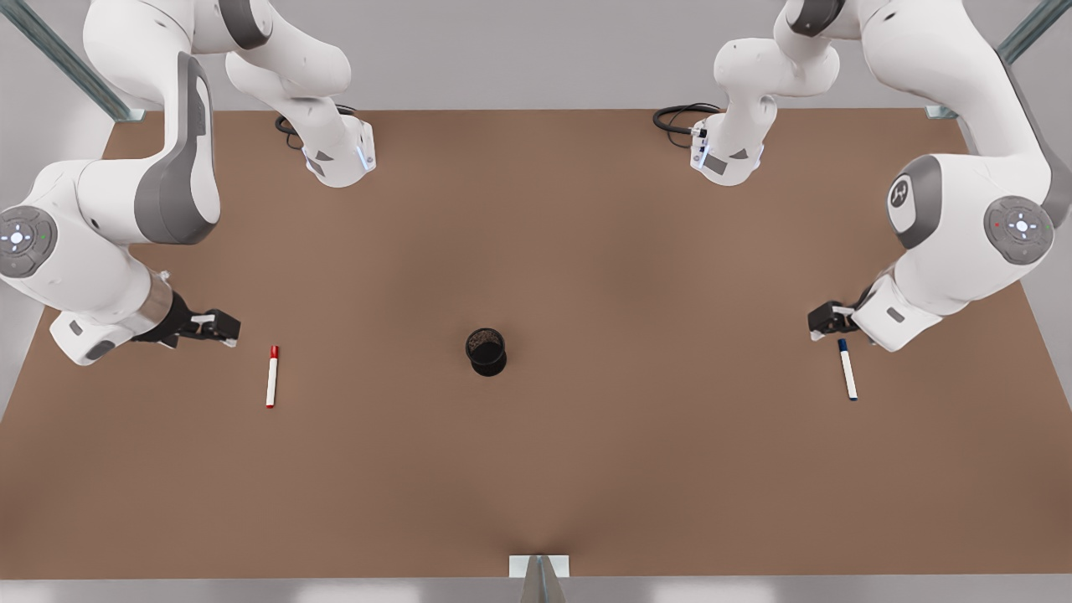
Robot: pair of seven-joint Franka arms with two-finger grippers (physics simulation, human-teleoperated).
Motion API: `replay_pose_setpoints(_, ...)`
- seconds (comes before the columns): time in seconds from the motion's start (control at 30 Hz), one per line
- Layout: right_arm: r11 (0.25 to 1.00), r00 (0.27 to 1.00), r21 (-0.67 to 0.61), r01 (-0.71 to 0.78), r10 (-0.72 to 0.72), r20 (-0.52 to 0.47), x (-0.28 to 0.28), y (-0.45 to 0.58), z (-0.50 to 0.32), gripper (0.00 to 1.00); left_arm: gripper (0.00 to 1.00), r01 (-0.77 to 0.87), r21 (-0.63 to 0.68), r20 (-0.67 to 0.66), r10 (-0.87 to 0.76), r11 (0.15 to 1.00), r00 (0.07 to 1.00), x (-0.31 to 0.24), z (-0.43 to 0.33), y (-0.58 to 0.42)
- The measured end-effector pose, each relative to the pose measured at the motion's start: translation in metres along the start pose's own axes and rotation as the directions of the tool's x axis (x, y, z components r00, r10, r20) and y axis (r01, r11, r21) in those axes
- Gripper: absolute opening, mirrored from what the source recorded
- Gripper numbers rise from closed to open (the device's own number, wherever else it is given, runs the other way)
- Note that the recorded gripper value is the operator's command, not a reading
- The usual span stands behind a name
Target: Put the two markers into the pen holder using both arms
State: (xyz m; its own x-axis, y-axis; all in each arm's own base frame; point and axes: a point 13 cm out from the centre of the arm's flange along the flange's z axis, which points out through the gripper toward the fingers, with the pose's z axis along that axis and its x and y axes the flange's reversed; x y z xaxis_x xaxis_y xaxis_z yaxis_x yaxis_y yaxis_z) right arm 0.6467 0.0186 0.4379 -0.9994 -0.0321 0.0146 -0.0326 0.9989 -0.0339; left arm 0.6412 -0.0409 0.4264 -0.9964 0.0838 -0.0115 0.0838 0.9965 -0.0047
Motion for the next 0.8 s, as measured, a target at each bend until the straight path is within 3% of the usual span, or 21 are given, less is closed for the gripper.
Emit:
replay_pose_setpoints(0.13, 1.0, 1.0, 0.0, -0.003, 0.003, 0.013, -0.003, 0.0, -0.001, 1.0, 1.0, 0.076, -0.005, -0.019, -0.076, 0.997, 0.997, -0.011, 0.034, 0.051)
replay_pose_setpoints(0.3, 1.0, 1.0, 0.0, -0.005, 0.005, 0.021, -0.005, 0.0, -0.002, 1.0, 1.0, 0.213, 0.002, -0.091, -0.212, 0.977, 0.973, 0.001, 0.164, 0.162)
replay_pose_setpoints(0.47, 1.0, 1.0, -0.001, -0.012, 0.012, 0.022, -0.006, -0.004, -0.001, 1.0, 1.0, 0.271, 0.069, -0.057, -0.267, 0.96, 0.962, 0.009, 0.266, 0.221)
replay_pose_setpoints(0.8, 1.0, 1.0, -0.002, -0.016, 0.016, 0.023, -0.006, -0.005, -0.001, 1.0, 1.0, 0.094, 0.047, 0.019, -0.095, 0.994, 0.995, 0.018, 0.352, 0.235)
